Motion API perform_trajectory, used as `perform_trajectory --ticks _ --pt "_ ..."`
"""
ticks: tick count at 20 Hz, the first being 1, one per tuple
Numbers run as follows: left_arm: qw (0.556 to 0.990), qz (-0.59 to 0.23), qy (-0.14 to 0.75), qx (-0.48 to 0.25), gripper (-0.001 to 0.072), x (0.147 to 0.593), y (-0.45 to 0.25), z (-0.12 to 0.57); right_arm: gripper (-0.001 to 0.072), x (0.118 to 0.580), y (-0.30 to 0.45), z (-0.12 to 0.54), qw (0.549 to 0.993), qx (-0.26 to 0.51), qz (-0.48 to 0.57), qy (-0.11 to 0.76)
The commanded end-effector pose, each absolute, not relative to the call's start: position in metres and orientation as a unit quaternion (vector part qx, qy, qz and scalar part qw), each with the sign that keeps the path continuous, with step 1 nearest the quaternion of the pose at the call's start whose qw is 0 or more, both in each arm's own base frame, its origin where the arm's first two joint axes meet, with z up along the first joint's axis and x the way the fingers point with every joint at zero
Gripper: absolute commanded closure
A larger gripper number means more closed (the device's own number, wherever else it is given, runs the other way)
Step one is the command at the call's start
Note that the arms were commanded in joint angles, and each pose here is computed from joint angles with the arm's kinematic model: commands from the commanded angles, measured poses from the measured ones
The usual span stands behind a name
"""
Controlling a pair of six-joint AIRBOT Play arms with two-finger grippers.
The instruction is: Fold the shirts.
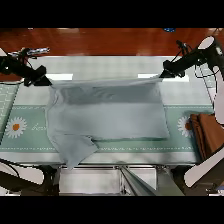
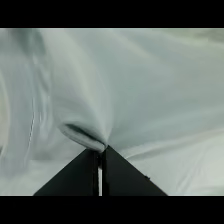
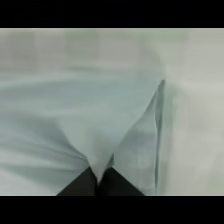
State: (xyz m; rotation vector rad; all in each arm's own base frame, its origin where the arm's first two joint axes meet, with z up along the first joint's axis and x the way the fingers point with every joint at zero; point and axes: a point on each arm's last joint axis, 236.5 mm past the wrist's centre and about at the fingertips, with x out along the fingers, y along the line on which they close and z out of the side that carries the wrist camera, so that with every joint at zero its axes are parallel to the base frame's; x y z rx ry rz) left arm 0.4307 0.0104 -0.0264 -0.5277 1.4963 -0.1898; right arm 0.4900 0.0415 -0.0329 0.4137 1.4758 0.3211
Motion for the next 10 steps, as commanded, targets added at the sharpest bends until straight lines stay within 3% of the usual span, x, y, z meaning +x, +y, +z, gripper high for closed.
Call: perform_trajectory --ticks 1,5,9,10 --pt "0.64 -0.092 0.726 -0.234 0.0688 0.375 0.002 -0.054 0.0689 0.45 0.029 -0.05 0.652 0.167 0.124 0.729" --pt "0.611 -0.093 0.748 -0.243 0.0688 0.352 -0.005 -0.071 0.0689 0.421 0.033 -0.069 0.609 0.17 0.121 0.765" --pt "0.6 -0.095 0.756 -0.245 0.0685 0.346 -0.007 -0.071 0.067 0.422 0.035 -0.081 0.612 0.173 0.111 0.764" --pt "0.597 -0.088 0.757 -0.25 0.0613 0.346 -0.007 -0.071 0.0514 0.426 0.034 -0.082 0.618 0.18 0.101 0.759"
